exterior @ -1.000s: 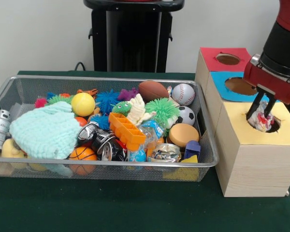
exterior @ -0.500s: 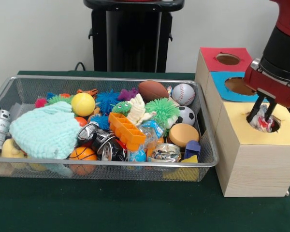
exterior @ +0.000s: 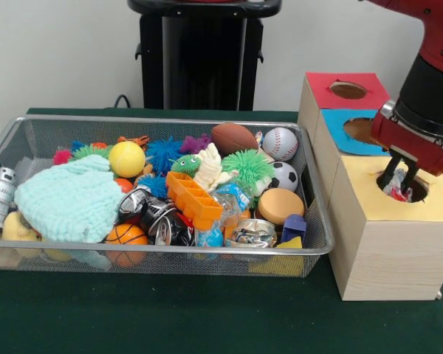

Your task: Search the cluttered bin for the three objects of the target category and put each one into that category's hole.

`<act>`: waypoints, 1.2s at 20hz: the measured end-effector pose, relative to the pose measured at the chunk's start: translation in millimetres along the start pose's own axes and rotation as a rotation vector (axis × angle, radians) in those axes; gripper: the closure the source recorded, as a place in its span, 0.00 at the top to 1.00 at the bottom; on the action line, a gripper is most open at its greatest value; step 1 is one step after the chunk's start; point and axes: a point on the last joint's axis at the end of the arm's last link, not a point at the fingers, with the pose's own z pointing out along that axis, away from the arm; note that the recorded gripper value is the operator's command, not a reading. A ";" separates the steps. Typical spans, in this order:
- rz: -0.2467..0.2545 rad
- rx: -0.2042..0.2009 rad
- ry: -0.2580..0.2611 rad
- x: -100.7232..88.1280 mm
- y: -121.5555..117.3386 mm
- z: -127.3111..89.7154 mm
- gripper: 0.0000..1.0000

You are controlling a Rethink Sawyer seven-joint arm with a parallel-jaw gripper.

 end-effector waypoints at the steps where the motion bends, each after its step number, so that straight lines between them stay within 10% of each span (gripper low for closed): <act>1: -0.003 0.003 0.001 0.8 0.9 3.0 0.00; 8: -0.023 0.022 -0.002 6.3 4.8 28.3 0.00; 9: -0.025 0.022 -0.007 6.6 6.1 32.8 1.00; 24: -0.030 0.006 -0.024 4.9 12.4 29.8 1.00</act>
